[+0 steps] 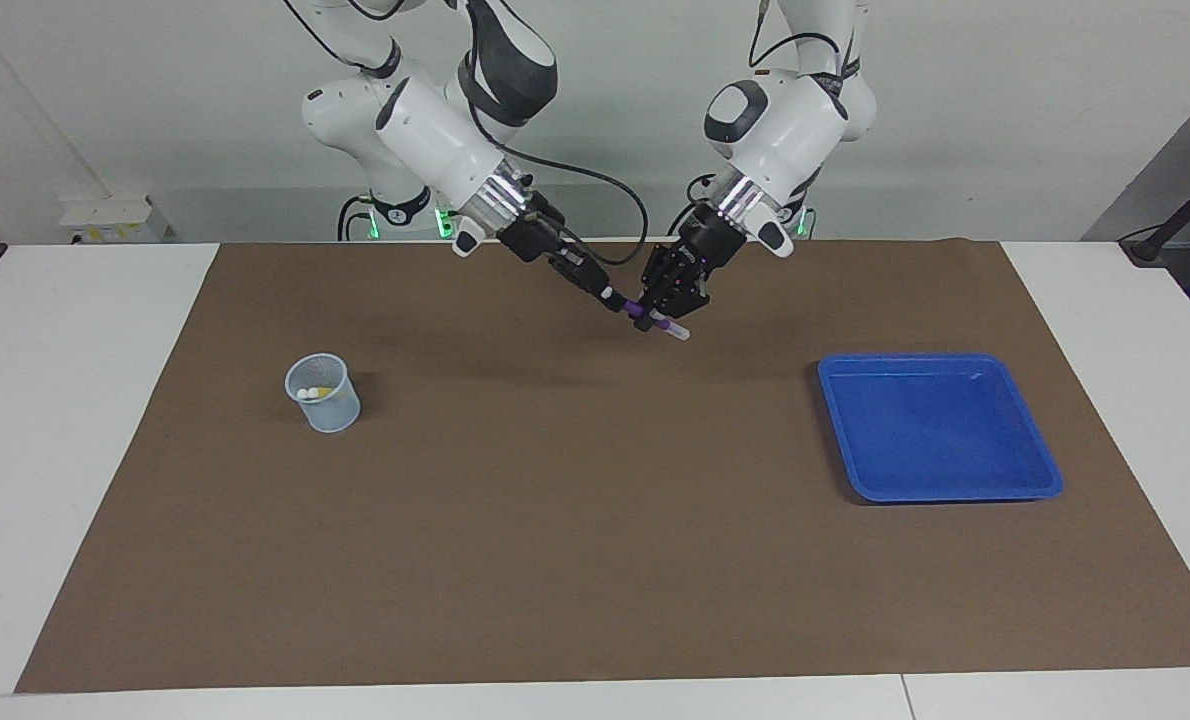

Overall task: Right arm passes pens to left for tray arrangement
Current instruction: 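Close the left gripper on the purple pen and open the right gripper, then move the purple pen over the tray while the right gripper withdraws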

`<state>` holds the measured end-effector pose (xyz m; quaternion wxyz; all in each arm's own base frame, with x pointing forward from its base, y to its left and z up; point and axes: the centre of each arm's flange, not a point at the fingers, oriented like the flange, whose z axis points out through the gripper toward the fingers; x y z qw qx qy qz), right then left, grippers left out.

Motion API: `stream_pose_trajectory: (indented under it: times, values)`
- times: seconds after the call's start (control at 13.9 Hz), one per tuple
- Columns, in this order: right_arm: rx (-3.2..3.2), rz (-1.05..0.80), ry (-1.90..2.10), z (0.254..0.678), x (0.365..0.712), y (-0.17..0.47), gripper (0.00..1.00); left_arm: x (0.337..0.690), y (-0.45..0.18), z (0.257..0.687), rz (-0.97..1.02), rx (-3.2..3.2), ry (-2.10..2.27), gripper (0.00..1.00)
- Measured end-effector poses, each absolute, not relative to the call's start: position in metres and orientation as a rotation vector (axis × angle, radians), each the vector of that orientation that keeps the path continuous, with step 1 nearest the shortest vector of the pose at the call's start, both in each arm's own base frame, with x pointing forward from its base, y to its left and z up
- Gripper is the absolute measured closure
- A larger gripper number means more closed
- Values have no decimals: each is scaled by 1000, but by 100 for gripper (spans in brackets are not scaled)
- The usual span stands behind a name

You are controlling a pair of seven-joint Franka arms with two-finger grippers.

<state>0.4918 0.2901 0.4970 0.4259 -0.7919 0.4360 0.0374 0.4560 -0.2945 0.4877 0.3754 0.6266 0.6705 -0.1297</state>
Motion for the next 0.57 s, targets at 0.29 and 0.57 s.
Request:
stream_pose_trajectory:
  times: [0.29,0.57]
  values:
    - [-1974,89,1089,500,493,289,44,451,-302,487,-334,1631,1693,81]
    - [-2022,120,1049,497,493,284,2,452,-298,482,-331,1723,1624,81]
